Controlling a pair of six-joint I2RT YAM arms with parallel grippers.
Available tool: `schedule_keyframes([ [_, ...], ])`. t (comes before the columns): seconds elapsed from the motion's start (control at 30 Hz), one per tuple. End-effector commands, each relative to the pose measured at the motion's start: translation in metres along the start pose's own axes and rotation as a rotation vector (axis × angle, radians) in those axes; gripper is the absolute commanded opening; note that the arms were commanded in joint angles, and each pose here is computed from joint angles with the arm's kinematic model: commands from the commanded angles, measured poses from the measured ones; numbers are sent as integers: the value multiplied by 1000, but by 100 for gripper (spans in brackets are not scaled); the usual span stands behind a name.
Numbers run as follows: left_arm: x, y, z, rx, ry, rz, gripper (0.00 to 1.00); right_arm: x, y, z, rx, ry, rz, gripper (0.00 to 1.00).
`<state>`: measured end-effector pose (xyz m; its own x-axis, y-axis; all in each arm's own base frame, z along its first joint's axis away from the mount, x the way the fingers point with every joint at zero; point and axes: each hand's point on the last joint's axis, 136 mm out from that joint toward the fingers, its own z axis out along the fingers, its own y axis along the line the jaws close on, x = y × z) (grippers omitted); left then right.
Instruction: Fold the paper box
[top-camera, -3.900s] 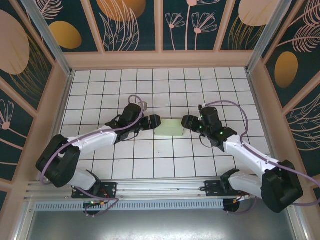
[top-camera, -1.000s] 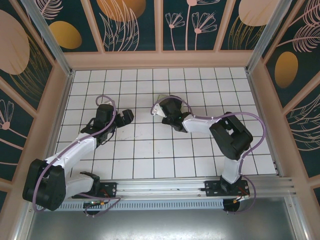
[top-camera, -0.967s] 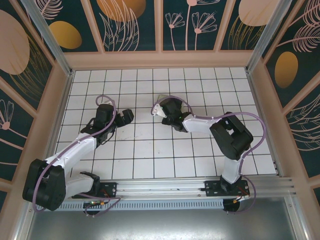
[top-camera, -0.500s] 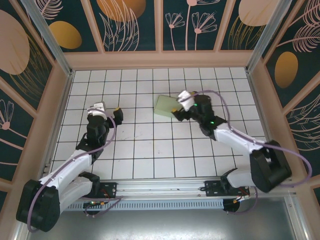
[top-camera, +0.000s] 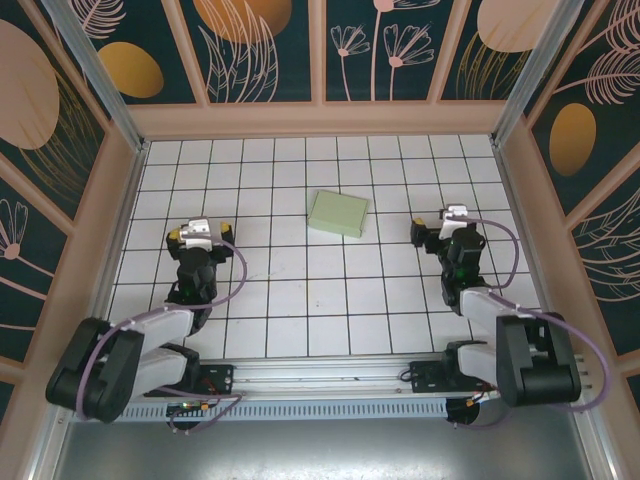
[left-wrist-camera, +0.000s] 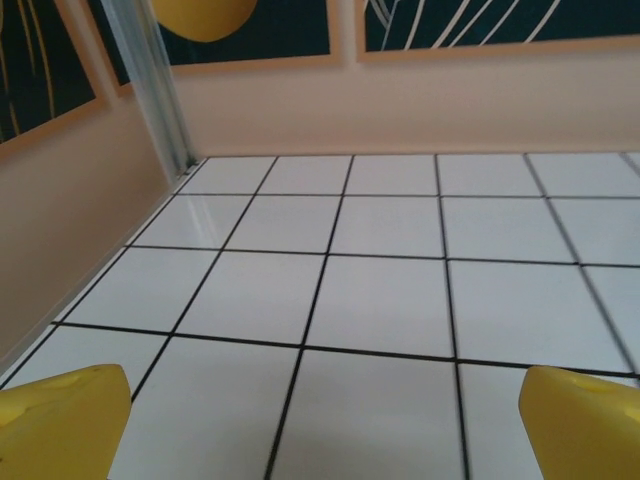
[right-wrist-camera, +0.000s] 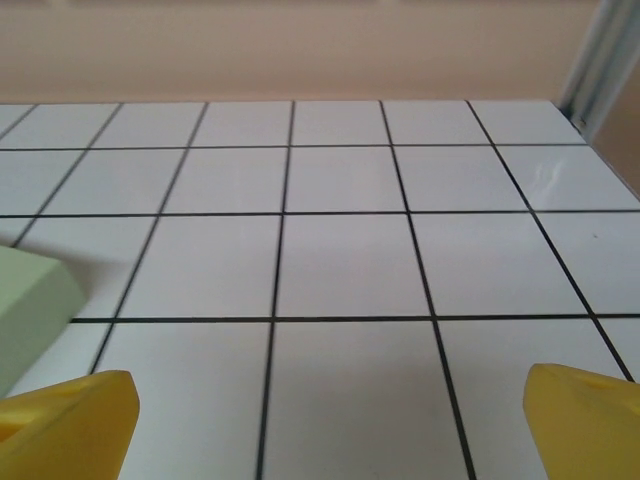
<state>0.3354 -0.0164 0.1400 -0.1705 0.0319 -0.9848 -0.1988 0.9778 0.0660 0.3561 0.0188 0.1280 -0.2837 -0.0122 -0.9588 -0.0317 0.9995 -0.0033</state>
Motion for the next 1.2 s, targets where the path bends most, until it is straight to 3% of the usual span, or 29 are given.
schedule_keyframes([
  [0.0,-24,9,6,-10,-123,-42,99,-23,-9,1,-6,-146,63,99],
  [0.2,-25,15,26,15,-126,-29,99,-17,-25,9,-27,-161,128,99],
  [0.37,-6,27,50,66,-60,-114,99,-2,-19,21,-61,-148,114,99],
  [1.17,-2,24,49,95,-63,-112,99,0,-23,22,-25,-141,124,99],
])
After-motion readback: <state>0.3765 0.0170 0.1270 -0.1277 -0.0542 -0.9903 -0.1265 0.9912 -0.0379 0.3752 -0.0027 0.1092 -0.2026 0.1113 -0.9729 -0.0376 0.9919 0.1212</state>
